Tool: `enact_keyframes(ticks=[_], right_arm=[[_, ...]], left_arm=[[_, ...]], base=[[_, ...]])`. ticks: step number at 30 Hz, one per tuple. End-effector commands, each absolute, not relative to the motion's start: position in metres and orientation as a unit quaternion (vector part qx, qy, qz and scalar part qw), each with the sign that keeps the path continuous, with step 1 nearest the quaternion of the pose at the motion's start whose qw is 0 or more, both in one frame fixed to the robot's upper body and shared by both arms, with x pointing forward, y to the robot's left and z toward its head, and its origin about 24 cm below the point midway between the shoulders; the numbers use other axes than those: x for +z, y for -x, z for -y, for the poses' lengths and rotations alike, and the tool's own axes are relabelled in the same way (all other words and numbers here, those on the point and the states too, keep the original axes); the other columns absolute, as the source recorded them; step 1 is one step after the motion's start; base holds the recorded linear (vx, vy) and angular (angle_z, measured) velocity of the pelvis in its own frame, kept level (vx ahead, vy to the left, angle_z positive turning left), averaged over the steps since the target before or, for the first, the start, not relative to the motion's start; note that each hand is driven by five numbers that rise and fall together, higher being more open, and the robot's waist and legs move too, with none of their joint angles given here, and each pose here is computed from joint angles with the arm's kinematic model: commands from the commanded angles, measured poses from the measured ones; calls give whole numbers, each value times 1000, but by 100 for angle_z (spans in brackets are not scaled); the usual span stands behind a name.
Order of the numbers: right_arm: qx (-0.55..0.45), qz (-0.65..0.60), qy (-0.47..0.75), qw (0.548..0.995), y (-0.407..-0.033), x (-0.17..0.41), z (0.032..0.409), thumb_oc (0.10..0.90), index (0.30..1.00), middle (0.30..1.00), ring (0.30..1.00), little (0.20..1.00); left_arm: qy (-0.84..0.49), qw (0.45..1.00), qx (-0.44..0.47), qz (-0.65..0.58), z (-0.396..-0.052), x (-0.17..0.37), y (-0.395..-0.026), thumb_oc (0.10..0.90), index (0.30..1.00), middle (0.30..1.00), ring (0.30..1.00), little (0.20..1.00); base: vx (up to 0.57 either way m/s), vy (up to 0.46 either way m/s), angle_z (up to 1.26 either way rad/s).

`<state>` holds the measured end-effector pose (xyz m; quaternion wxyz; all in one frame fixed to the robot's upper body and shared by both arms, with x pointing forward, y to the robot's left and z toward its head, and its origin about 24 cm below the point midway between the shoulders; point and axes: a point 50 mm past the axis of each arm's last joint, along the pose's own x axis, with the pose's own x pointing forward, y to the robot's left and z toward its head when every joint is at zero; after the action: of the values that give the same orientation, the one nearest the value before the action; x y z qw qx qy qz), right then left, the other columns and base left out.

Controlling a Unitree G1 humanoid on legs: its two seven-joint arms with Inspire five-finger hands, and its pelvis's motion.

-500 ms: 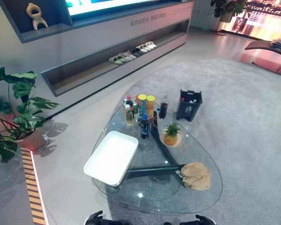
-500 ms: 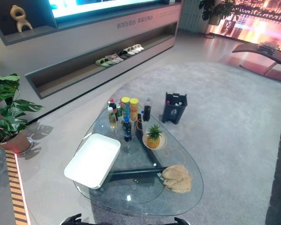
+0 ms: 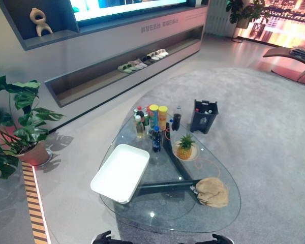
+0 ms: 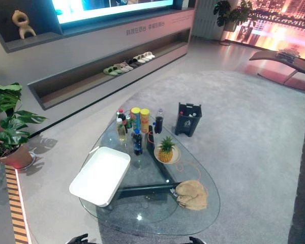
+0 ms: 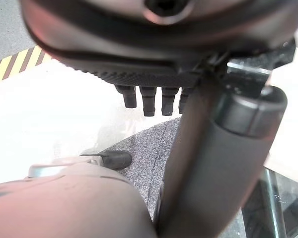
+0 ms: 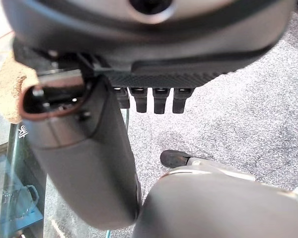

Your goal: Wipe the table with a cloth and put it in the basket.

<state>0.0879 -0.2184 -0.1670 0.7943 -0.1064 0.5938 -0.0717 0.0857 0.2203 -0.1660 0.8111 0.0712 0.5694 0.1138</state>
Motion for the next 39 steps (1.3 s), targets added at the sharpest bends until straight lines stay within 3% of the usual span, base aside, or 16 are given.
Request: enact_keyframes(ticks=[1,12,22,30,39], right_arm=[[-66,-546,153,821,-107,-161,219,800,900,900,900,900],[-53,-302,166,937,-191,-110,197,800,900,900,900,900],[-82,-126,167,974,-234,-44,185,800,900,900,900,900],[-193,51,231,952,-267,17,196,800,900,900,900,900],[-341,167,337,862,-292,76,213,800,900,900,900,900]], left_arm=[[-73,823,103,-553,-209,-164,-104,800,900,900,900,900],[-74,827,110,-546,-211,-163,-104,800,900,900,900,900],[-62,832,129,-535,-212,-162,-100,800,900,900,900,900],[-56,867,144,-473,-214,-148,-142,800,900,900,900,900],[-43,901,128,-412,-207,-135,-171,800,900,900,900,900]], base=[[0,0,0],[-4,-5,-1],[4,-1,-2],[-154,-5,-3],[-73,53,1]])
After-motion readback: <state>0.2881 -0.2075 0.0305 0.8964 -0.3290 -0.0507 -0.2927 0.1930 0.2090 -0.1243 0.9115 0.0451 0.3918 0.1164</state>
